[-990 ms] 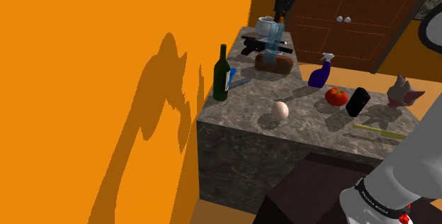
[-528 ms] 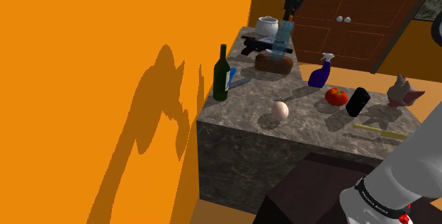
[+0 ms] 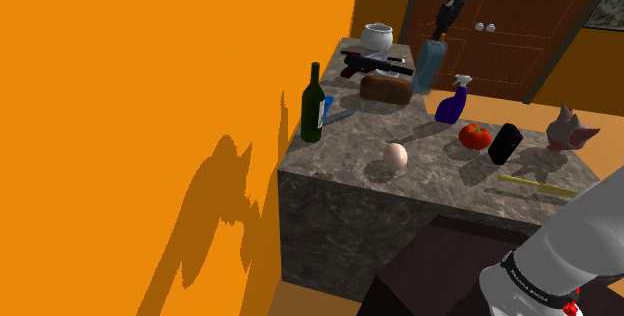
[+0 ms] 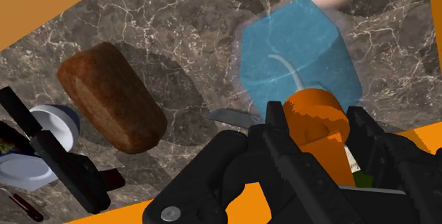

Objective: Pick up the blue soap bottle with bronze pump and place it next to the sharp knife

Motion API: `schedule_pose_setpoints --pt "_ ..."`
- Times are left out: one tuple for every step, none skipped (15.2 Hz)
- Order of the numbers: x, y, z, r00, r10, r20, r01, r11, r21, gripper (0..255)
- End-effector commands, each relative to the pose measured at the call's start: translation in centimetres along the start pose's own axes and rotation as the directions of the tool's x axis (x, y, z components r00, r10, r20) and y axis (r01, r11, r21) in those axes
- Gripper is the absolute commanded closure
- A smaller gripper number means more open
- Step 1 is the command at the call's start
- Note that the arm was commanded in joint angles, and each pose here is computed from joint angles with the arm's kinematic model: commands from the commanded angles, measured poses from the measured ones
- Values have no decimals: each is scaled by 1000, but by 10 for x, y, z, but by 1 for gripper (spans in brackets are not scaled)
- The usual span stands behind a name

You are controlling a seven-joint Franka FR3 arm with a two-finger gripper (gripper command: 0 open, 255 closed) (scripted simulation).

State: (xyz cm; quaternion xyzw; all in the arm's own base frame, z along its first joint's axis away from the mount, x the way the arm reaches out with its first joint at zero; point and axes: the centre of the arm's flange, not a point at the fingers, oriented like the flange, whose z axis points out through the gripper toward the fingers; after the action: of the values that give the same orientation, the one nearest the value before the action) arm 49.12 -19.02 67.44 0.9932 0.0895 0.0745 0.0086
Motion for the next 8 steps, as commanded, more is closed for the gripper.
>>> schedule_pose_setpoints --pt "-21 15 5 1000 -1 -1 1 1000 0 255" --pt "-31 23 7 1000 -1 -1 1 1000 0 255" --pt "-42 31 9 1000 -1 -1 1 1000 0 255" --pt "-52 39 11 1000 -1 -1 1 1000 0 255" --pt "-62 47 13 1000 -1 -1 1 1000 0 255" --pt "-73 55 14 1000 -1 -1 1 1000 0 255" --pt "-83 63 16 1000 -1 -1 1 1000 0 255" --pt "-93 71 18 1000 -1 -1 1 1000 0 255"
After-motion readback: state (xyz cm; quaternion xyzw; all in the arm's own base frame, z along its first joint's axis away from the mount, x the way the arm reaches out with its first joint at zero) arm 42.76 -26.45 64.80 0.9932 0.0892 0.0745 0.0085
